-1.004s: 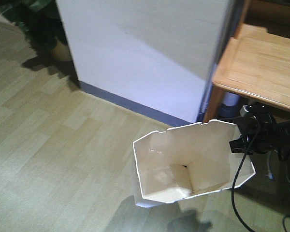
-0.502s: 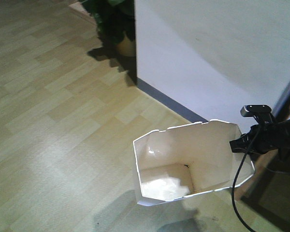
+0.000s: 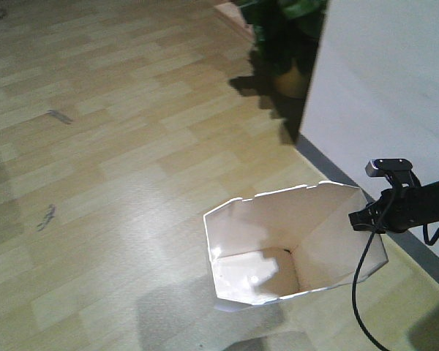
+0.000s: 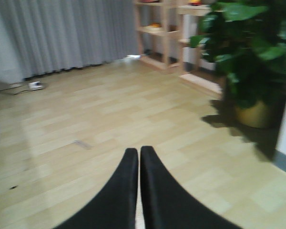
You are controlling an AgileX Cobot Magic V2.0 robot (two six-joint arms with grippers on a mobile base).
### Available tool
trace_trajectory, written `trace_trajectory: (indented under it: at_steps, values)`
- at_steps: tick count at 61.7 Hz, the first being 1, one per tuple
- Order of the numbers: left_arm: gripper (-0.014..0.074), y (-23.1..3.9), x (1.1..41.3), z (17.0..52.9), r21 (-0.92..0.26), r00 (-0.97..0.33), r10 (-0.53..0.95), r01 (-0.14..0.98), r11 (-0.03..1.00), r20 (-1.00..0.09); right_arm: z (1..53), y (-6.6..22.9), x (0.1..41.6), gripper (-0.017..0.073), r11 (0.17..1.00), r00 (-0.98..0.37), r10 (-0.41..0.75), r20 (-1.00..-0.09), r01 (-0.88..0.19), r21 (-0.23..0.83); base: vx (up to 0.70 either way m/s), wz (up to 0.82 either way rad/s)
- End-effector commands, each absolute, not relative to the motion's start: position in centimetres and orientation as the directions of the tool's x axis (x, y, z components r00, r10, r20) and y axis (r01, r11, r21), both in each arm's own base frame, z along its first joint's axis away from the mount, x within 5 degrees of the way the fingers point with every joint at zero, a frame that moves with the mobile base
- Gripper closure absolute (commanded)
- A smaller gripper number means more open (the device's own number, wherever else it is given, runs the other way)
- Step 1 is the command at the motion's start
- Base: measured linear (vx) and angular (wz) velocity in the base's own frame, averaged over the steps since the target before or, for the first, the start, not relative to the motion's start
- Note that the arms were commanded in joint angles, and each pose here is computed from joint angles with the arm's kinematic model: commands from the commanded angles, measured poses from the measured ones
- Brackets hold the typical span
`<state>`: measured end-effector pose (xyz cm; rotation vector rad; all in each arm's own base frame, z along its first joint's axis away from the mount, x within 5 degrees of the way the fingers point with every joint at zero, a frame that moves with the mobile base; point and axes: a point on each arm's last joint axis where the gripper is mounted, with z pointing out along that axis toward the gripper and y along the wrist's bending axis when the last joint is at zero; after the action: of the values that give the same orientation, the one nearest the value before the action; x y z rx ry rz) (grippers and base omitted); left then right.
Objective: Move trash bin to bedside with robot
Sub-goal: 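Drive away from the desk carrying the bin in the right gripper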
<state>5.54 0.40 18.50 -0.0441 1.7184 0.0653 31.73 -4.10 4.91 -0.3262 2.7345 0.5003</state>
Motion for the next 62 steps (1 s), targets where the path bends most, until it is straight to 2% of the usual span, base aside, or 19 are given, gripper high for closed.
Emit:
trace_trajectory:
  at_steps: [1,34,62]
  values:
    - [0.06,0.39,5.58,18.58,0.014,-0.082,0.008,-0.068,0.998,-0.997,8.26,-3.04,32.58,0.0566,0.853,-0.892,-0.069,-0.446,-0.285,0.438,0.14,0.63]
    - [0.06,0.39,5.58,18.58,0.014,-0.082,0.008,-0.068,0.998,-0.997,8.26,-3.04,32.58,0.0566,0.853,-0.892,-0.069,-0.446,-0.285,0.438,0.16,0.58]
    - [0.06,0.39,5.58,18.58,0.014,-0.082,0.008,-0.068,0.998,-0.997,8.26,-3.04,32.58,0.0566,0.853,-0.892,-0.069,-0.446,-0.285,0.438,0.22,0.16]
